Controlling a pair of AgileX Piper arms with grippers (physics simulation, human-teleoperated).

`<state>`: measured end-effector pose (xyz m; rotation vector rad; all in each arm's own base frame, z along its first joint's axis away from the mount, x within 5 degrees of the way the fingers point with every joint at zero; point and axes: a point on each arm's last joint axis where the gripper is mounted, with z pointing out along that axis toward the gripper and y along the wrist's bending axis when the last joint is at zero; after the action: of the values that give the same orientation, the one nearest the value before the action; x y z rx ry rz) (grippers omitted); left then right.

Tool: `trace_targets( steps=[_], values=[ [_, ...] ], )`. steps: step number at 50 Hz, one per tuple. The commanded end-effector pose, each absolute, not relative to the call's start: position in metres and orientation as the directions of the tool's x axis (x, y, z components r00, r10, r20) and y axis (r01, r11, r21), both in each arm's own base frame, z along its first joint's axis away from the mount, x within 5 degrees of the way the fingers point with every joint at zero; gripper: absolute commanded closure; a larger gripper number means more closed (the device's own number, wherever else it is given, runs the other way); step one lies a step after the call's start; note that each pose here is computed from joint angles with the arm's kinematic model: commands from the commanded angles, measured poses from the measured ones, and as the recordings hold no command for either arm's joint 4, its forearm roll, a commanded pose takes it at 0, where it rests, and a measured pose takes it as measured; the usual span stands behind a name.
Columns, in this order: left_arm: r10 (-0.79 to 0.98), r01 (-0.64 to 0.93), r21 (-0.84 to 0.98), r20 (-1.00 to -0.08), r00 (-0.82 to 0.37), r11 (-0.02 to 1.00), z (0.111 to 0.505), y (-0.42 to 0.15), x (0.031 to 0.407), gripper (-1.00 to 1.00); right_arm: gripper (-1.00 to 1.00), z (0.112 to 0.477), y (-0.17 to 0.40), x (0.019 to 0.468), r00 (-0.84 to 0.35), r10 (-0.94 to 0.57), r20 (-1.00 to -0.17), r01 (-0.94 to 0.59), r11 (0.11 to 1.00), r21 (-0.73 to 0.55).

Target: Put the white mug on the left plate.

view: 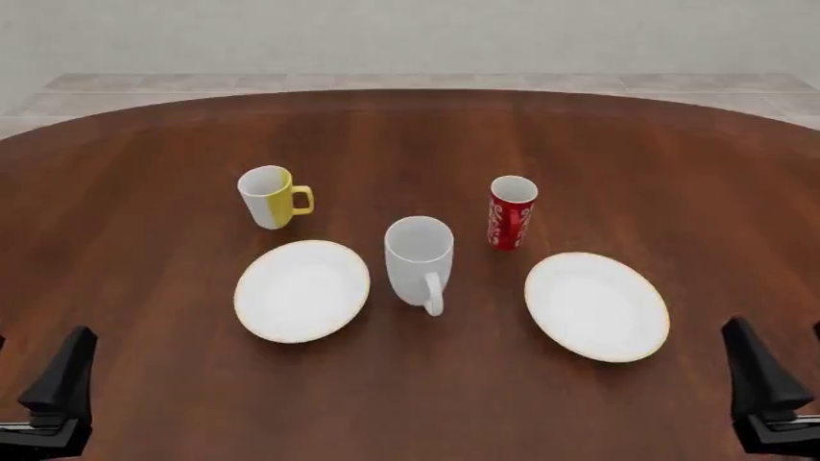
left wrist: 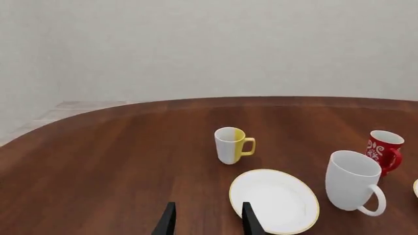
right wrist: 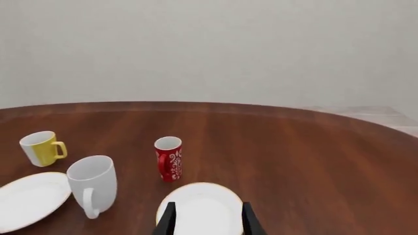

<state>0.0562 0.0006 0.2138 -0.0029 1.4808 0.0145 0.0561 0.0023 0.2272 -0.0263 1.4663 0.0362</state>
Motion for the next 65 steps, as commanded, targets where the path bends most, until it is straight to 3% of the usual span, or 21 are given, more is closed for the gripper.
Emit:
trace_targets(
  steps=[1, 37, 65],
  values=[
    [0.007, -0.013, 0.006, -0.996, 0.091, 1.000, 0.214, 0.001, 0.056, -1.00, -1.00, 0.243, 0.003, 0.060, 0.097, 0.000, -0.995, -0.057, 0.998, -0.006],
    [-0.005, -0.014, -0.007, -0.995, 0.095, 1.000, 0.215, 0.001, 0.056, -1.00, -1.00, 0.284, 0.027, 0.089, 0.002, -0.031, -1.000, -0.289, 0.957, -0.030],
    [-0.015, -0.018, -0.016, -0.995, 0.097, 1.000, 0.215, 0.001, 0.056, -1.00, -1.00, 0.305, 0.044, 0.111, -0.036, -0.033, -0.999, -0.371, 0.928, -0.017]
  ],
)
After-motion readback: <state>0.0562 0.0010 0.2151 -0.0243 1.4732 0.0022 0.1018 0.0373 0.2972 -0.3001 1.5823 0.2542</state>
